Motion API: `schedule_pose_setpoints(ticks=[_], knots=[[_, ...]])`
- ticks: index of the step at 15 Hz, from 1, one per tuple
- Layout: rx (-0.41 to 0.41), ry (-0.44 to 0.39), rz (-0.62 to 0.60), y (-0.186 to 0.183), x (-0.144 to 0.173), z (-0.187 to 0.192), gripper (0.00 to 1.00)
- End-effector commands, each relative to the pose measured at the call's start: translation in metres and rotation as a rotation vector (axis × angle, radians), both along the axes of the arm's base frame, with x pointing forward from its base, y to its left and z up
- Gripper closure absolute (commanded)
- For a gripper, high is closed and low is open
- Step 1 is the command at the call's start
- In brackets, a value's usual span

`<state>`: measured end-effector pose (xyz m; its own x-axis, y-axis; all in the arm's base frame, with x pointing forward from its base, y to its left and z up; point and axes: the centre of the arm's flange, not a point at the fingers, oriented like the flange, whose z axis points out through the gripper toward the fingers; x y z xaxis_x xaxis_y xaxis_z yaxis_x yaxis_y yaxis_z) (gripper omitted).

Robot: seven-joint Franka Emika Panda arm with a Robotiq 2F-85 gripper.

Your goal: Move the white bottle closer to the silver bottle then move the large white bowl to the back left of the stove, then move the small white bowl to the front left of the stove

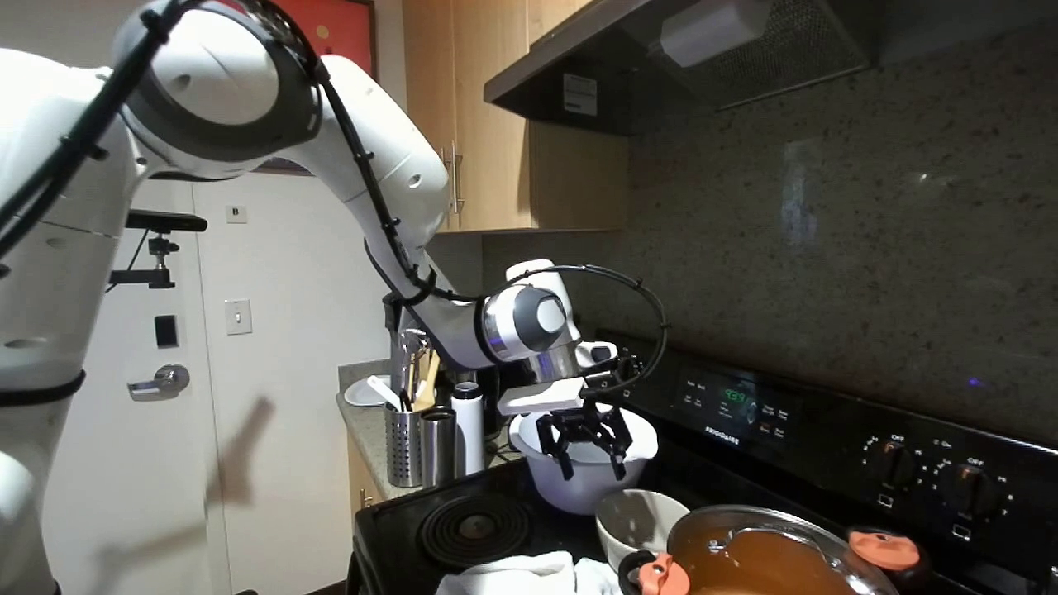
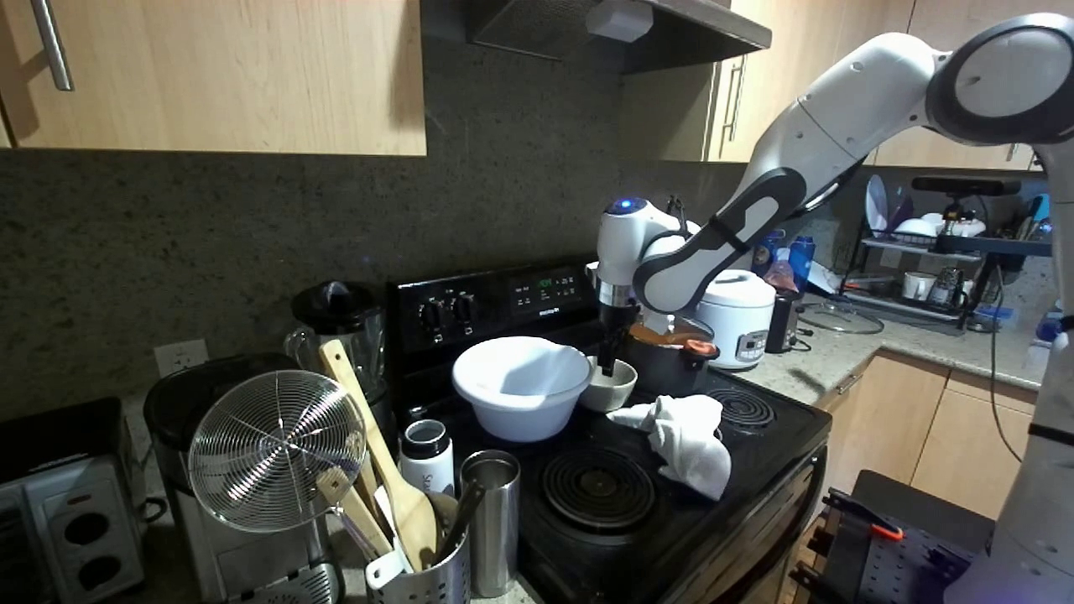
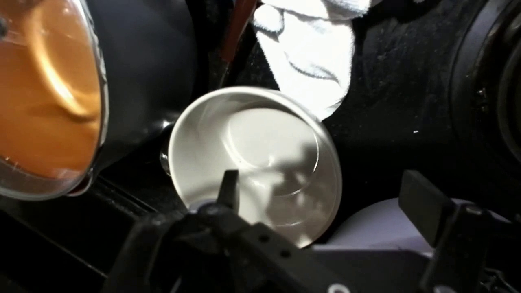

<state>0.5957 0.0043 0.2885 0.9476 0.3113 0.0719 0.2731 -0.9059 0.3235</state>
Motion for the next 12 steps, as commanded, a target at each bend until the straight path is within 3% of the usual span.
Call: schedule_pose_setpoints(ticks=[1, 5, 10, 11, 12], knots=[[-0.029, 0.013, 0.023, -0.006, 0.034, -0.024, 0.0], [0.004, 0.124, 0.002, -0.015, 0.031, -0.045, 0.0], [-0.013, 0.143, -0.024, -0.031, 0.024, -0.065, 0.0], [-0.01, 0.147, -0.03, -0.034, 0.023, -0.068, 0.06], [-0.006, 0.149, -0.034, -0.037, 0.023, -0.07, 0.2]])
